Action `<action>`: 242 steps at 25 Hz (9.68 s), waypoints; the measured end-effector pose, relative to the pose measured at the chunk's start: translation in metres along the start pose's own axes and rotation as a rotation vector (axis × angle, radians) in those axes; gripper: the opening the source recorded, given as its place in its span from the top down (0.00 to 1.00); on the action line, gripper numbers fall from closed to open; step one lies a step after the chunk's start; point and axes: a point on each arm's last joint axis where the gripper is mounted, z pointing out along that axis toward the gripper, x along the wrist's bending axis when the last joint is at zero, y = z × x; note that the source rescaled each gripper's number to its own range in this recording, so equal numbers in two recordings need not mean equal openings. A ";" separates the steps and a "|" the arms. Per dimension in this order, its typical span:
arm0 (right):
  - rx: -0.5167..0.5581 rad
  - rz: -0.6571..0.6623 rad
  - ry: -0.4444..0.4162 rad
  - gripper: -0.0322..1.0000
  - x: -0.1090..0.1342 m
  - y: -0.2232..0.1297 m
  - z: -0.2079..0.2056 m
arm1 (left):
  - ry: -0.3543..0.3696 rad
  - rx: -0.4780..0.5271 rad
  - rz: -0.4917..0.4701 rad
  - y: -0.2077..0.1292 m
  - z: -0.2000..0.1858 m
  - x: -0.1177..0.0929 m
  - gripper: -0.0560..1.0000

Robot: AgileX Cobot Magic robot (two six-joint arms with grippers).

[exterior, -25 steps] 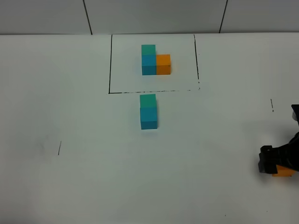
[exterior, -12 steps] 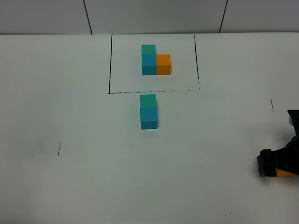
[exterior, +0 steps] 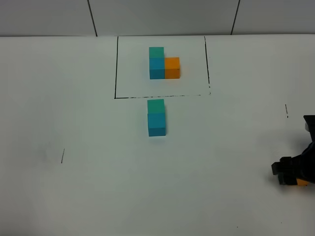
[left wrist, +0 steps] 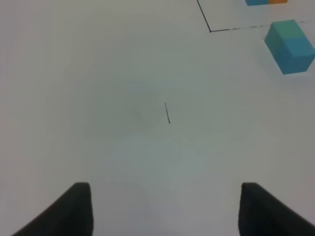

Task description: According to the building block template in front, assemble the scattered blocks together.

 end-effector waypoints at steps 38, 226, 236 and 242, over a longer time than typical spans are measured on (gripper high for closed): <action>0.156 -1.546 0.037 0.97 0.157 0.151 -0.010 | 0.000 0.000 0.000 0.000 0.000 0.000 0.61; -0.093 -1.459 0.150 0.18 0.237 0.153 0.037 | 0.001 0.000 0.000 0.000 0.000 0.000 0.61; -0.081 -1.379 0.143 0.00 0.226 0.152 -0.031 | 0.001 0.000 0.000 0.000 0.000 0.000 0.61; -0.175 -0.983 0.205 0.00 0.162 0.187 -0.056 | 0.001 0.000 0.000 0.000 0.000 0.000 0.61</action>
